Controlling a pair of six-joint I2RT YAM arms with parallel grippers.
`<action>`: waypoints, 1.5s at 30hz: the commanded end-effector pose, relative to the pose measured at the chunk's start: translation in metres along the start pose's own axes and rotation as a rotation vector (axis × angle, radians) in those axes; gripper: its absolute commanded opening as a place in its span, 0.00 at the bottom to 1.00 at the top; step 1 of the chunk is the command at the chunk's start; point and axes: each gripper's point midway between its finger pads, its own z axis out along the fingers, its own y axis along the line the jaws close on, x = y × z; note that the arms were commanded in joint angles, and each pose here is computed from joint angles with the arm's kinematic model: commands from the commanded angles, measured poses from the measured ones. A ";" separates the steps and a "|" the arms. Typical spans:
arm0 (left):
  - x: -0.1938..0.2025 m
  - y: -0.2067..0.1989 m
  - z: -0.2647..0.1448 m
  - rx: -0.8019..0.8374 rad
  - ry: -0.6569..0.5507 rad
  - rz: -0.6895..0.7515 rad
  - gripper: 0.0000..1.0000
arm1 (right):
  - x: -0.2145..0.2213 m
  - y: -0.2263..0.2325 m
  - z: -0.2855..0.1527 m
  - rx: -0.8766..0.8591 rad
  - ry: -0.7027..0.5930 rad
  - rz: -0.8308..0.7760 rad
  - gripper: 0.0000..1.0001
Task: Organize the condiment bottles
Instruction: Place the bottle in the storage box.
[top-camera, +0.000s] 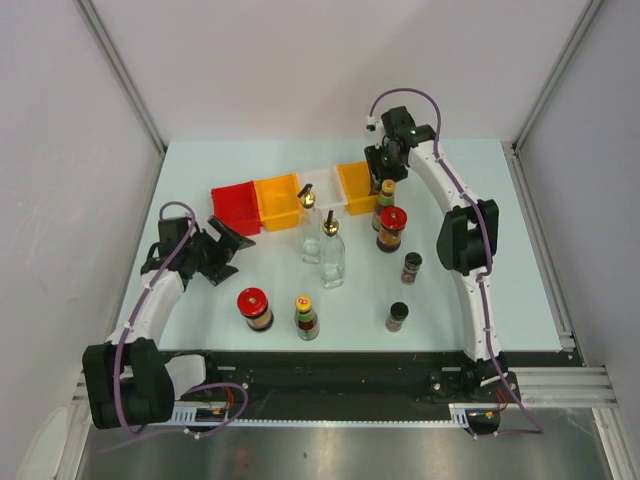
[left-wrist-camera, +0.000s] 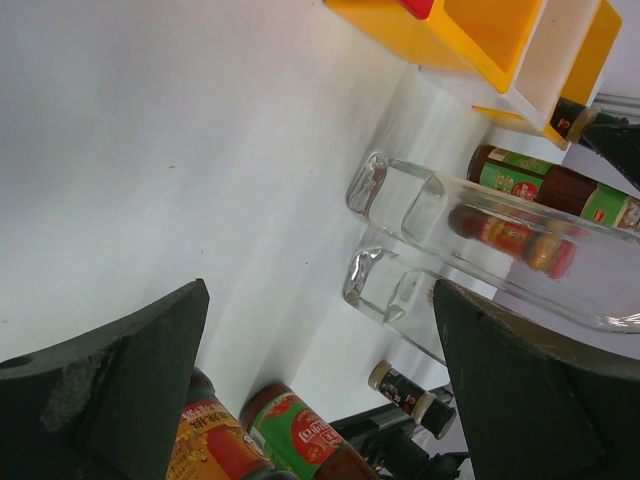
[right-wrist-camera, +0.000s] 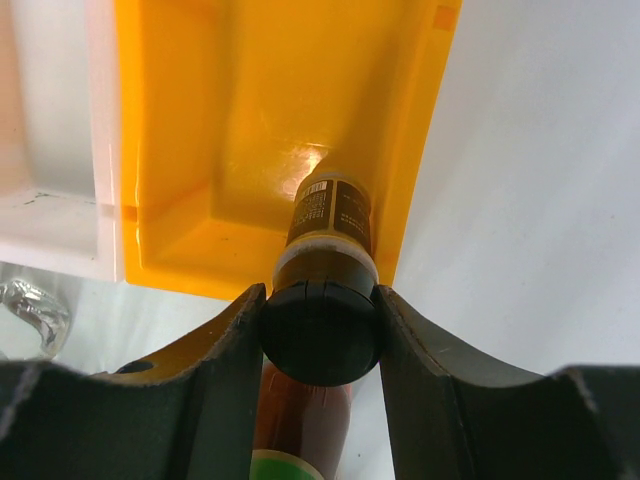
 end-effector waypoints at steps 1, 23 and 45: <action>-0.002 -0.003 0.001 0.023 -0.017 0.036 1.00 | -0.009 0.003 -0.040 -0.014 -0.041 0.008 0.00; 0.004 0.007 0.006 0.010 0.000 0.031 1.00 | -0.050 0.063 0.001 0.028 -0.159 -0.235 0.00; 0.006 0.012 0.012 0.000 0.013 0.023 1.00 | -0.026 0.062 0.032 0.027 -0.070 -0.251 0.11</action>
